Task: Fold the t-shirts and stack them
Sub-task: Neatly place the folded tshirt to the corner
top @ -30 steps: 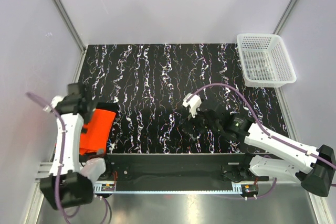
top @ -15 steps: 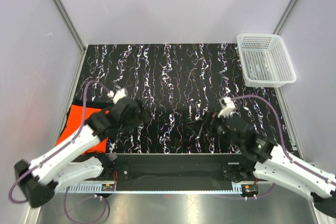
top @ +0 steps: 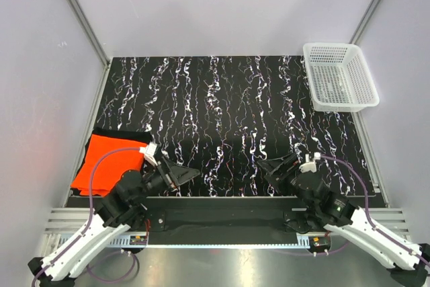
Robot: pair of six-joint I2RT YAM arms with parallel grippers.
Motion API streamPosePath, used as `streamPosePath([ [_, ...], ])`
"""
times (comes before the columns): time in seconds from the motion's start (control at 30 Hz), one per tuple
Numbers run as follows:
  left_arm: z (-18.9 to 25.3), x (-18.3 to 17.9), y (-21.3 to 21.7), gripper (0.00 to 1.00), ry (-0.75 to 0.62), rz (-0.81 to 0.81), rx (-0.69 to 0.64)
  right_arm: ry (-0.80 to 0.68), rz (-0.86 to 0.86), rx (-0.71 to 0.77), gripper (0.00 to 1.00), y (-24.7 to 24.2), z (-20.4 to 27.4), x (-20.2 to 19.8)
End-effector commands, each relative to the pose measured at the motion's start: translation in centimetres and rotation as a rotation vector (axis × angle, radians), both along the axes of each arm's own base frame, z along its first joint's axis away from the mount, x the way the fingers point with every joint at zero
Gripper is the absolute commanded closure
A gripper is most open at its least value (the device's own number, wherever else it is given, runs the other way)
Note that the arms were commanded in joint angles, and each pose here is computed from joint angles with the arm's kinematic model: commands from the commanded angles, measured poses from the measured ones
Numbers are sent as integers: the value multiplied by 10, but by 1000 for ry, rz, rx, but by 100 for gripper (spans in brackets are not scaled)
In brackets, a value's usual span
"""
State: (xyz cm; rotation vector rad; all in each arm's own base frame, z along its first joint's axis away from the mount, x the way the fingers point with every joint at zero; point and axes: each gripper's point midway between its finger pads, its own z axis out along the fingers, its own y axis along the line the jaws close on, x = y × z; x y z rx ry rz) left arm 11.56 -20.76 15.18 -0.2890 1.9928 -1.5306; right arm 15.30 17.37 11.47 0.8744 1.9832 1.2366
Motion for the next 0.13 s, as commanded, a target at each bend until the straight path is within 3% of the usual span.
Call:
streamPosePath([
  [0.0, 79, -26, -6, 1, -222, -139, -290, 20, -51, 82, 0, 1, 3, 6],
  [0.1, 109, -39, -2, 1, -288, -202, -550, -47, 46, 158, 0, 17, 18, -1],
])
